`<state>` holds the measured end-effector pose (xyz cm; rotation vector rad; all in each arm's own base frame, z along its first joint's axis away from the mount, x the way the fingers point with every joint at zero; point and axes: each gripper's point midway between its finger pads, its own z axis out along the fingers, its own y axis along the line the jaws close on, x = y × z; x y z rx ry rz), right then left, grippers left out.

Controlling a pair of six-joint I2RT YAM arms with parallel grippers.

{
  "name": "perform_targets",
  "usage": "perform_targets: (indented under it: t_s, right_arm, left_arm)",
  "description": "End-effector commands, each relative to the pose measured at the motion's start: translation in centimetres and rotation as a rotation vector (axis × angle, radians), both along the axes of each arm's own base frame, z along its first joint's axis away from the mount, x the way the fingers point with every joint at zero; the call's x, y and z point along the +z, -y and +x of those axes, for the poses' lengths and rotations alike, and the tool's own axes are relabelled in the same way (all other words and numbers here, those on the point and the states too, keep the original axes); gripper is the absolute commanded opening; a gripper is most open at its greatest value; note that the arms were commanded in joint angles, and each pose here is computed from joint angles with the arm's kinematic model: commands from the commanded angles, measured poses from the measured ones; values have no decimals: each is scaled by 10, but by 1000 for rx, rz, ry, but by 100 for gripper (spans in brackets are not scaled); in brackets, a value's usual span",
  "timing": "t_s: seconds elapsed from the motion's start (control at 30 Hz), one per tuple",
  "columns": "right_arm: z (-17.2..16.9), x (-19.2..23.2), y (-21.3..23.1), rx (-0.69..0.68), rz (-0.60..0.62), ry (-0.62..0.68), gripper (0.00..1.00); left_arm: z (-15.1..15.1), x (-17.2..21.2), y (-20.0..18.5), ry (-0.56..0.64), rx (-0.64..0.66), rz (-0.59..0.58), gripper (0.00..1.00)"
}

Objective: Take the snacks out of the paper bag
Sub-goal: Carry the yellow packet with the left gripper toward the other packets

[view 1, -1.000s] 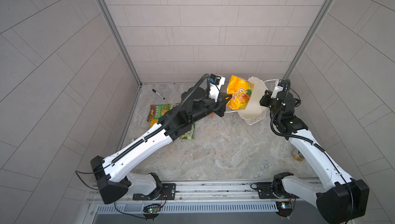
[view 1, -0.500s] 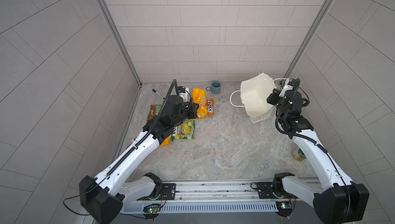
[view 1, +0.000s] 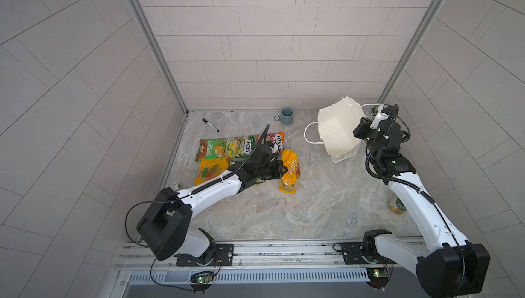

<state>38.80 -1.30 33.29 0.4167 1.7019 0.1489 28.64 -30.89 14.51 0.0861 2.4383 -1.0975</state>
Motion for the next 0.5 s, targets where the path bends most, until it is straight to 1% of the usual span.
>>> perform_targets:
  t_s: [0.0,0.07,0.1,0.33,0.43,0.47]
  right_arm:
    - [1,9,-1,8,14,28,0]
    - [0,9,-2,8,16,37,0]
    - [0,9,-2,8,18,37,0]
    - [-3,10,-1,9,13,40,0]
    - [-2,10,-3,17,14,40,0]
    - [-2,10,-3,17,15,42,0]
  left_arm:
    - [29,71,28,174,10,-224,0]
    - [32,74,30,195,23,-244,0]
    - [34,69,29,194,34,-234,0]
    - [42,6,10,139,73,-112,0]
    - [45,-9,-2,114,77,-102,0]
    - [46,-12,-8,107,81,-92,2]
